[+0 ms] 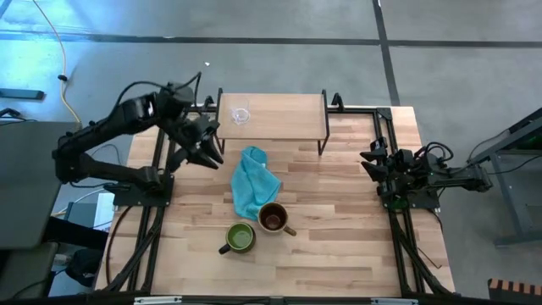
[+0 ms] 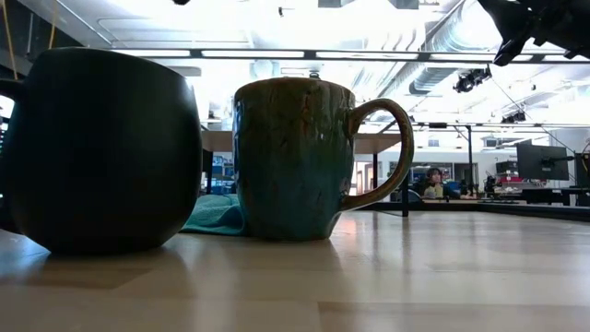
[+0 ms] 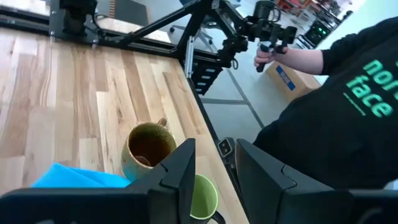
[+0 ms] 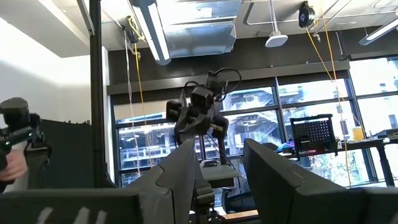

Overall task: Stack small to large cups/mugs on shelf
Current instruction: Put the green mug on the shelf

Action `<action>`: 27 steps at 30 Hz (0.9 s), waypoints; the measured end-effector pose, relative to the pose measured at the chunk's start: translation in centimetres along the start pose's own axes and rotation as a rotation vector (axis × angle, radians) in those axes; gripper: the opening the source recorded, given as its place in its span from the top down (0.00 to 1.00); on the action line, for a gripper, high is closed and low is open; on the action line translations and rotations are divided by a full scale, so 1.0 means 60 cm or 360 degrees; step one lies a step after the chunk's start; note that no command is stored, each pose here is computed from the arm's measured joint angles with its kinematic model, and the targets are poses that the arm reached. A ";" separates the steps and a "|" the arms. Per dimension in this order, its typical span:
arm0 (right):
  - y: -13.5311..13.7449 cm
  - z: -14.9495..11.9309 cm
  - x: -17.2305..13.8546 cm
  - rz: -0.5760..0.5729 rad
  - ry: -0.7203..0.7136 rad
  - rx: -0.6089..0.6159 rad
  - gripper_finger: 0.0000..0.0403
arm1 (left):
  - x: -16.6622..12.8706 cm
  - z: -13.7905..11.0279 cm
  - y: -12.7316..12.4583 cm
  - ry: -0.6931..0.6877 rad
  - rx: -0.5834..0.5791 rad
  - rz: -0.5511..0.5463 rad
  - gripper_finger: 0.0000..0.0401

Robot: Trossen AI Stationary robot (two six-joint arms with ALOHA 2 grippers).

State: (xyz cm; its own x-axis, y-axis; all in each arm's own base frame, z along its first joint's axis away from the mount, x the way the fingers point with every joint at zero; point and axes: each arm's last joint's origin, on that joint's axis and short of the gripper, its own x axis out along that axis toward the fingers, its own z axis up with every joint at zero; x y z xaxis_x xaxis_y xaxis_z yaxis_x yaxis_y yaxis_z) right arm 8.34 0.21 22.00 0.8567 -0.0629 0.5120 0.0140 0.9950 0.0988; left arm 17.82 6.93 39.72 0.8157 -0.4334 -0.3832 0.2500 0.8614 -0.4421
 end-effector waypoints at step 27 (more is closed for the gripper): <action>0.000 0.000 0.000 0.0000 0.0004 0.0000 0.68 | 0.104 -0.079 -0.039 0.0057 -0.0127 0.0003 0.74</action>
State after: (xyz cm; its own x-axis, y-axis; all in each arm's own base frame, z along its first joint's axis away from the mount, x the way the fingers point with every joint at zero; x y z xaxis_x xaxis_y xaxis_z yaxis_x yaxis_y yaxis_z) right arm 8.35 0.21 21.98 0.8578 -0.0628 0.5101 0.0140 0.9950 0.0989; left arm 19.85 0.97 34.50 0.7966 -0.4423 -0.4121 0.2051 0.8390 -0.5039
